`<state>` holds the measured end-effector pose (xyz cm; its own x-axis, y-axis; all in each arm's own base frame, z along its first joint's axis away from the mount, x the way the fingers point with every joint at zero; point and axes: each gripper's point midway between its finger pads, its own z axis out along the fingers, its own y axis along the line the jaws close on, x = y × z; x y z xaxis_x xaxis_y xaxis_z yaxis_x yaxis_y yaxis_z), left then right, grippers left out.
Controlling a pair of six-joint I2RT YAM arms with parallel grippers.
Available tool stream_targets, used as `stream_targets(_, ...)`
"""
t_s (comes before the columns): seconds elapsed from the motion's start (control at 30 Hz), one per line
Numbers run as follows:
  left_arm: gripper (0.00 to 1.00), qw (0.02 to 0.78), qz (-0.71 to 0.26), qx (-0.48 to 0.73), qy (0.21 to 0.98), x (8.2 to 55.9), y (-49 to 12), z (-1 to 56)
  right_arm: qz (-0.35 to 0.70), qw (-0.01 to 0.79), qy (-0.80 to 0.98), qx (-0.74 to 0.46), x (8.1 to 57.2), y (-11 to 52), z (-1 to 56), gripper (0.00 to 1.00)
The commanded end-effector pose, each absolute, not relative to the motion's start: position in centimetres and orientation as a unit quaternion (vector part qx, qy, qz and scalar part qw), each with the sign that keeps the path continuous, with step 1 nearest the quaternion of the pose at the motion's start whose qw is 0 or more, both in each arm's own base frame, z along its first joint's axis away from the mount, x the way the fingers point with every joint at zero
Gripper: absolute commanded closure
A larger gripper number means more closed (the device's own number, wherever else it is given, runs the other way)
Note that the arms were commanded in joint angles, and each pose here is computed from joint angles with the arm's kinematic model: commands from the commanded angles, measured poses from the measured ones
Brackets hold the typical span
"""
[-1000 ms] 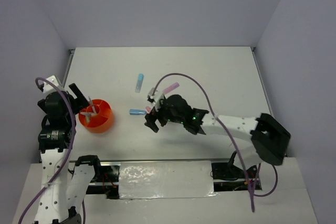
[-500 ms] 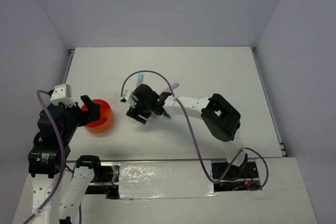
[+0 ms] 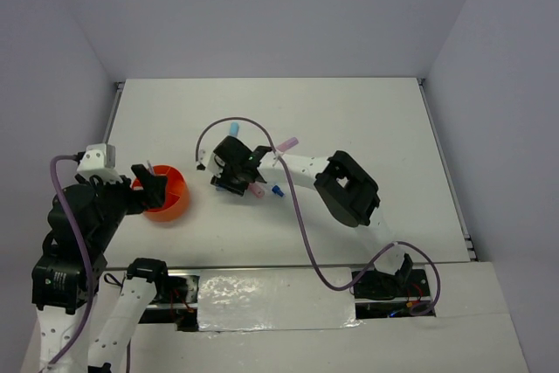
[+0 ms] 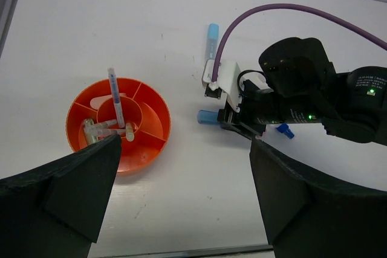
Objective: Sort the stationery into containers
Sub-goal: Pick up the stationery from the center of the board.
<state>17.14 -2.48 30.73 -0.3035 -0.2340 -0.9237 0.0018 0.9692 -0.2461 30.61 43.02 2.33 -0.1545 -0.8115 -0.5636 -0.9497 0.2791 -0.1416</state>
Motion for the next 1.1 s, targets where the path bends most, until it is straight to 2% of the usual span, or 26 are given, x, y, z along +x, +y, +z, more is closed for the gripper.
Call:
stream_targets(0.0,0.01,0.605,-0.101,-0.063,0.787,16.9,-2.5,32.6,0.129,0.240,0.756,-0.596,29.3,41.7,1.1,0.57)
stream_targets(0.17,0.01,0.608,-0.106,-0.070,0.784,16.6,-2.5,33.6,0.153,0.220,0.749,-0.606,26.3,41.6,0.3,0.80)
stream_targets(0.3,0.01,0.608,-0.122,-0.074,0.781,16.6,-2.9,33.7,0.186,0.259,0.746,-0.584,25.0,42.4,2.1,0.85)
stream_targets(0.33,0.01,0.602,-0.130,-0.073,0.784,16.7,-3.3,33.3,0.203,0.300,0.737,-0.571,25.6,43.4,4.5,0.87)
stream_targets(0.37,0.01,0.601,-0.142,-0.082,0.782,16.9,-3.5,33.2,0.206,0.304,0.740,-0.563,25.2,42.9,4.6,0.87)
stream_targets(0.5,0.01,0.578,-0.238,-0.059,0.778,17.1,-7.1,32.5,0.259,0.397,0.727,-0.496,25.3,44.0,11.6,0.87)
stream_targets(0.7,0.01,0.547,-0.329,-0.118,0.760,18.2,-9.2,31.2,0.327,0.529,0.665,-0.414,21.0,44.2,23.0,0.83)
stream_targets(0.87,0.01,0.533,-0.419,-0.126,0.724,18.4,-11.4,32.7,0.362,0.558,0.630,-0.402,17.8,44.6,26.5,0.83)
stream_targets(1.07,0.06,0.516,-0.419,-0.125,0.737,18.5,-11.7,32.1,0.358,0.592,0.605,-0.394,16.2,44.3,28.7,0.84)
